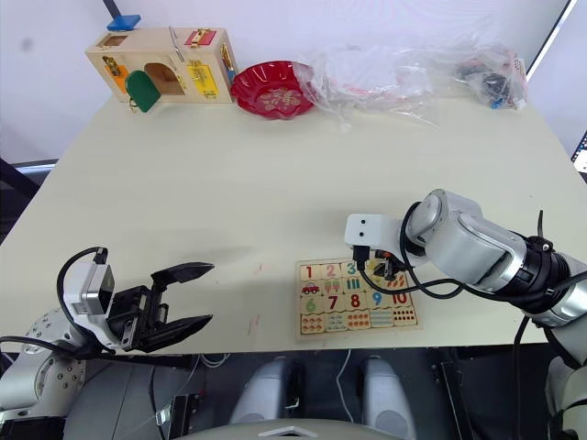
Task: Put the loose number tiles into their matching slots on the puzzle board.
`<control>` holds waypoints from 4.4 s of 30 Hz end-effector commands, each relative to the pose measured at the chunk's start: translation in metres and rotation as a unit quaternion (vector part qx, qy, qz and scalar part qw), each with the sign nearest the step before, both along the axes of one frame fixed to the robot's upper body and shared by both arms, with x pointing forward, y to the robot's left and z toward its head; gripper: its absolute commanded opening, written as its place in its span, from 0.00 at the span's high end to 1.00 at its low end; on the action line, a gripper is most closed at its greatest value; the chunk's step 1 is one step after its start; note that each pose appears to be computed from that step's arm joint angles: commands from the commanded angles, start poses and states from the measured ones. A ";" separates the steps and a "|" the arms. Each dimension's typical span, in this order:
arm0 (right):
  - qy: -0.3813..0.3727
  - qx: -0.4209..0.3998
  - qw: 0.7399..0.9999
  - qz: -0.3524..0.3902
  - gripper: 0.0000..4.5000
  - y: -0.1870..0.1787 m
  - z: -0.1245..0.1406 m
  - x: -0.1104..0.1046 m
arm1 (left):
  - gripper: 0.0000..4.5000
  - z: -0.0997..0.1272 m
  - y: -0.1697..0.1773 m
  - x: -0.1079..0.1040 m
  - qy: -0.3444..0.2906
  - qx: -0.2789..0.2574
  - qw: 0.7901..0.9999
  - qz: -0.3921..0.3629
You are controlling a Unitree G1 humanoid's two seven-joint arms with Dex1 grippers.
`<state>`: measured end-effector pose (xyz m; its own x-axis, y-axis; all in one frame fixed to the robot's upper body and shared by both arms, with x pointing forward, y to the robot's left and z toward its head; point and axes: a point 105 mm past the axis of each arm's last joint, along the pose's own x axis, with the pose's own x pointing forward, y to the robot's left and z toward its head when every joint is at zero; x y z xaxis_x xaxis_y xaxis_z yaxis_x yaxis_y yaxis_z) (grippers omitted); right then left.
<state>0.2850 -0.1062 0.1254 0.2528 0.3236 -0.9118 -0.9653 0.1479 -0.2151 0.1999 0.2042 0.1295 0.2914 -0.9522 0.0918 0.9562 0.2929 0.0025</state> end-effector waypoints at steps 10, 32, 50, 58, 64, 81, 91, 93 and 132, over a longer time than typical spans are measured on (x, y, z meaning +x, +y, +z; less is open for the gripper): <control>-0.010 0.008 1.000 0.008 0.71 0.002 0.004 -0.001 | 0.00 0.004 -0.001 -0.002 -0.012 0.002 1.000 -0.005; -0.012 0.014 1.000 0.010 0.02 0.002 0.008 -0.002 | 0.00 0.003 -0.003 -0.002 -0.011 0.001 1.000 -0.005; -0.022 0.307 0.951 0.031 0.02 -0.003 0.043 0.001 | 0.00 0.002 -0.001 -0.004 -0.011 -0.001 1.000 0.001; 0.000 0.298 0.954 -0.006 0.54 -0.018 0.014 0.019 | 0.00 0.002 -0.002 -0.002 -0.013 0.000 1.000 -0.002; 0.003 0.272 0.962 0.002 0.98 -0.023 0.002 0.019 | 0.00 0.002 -0.001 -0.004 -0.013 0.000 1.000 0.000; 0.000 0.244 0.970 -0.008 0.98 -0.028 -0.010 0.023 | 0.00 0.003 -0.006 -0.003 -0.014 -0.001 1.000 -0.001; 0.010 0.240 0.971 0.001 0.98 -0.027 -0.012 0.017 | 0.00 0.004 -0.008 -0.002 -0.014 -0.002 1.000 -0.001; 0.007 0.240 0.971 0.000 0.98 -0.028 -0.011 0.018 | 0.00 0.004 -0.008 -0.002 -0.014 -0.002 1.000 0.000; -0.172 0.411 0.853 -0.273 0.01 -0.190 0.002 -0.072 | 0.00 -0.017 0.012 0.000 0.008 0.017 0.998 0.062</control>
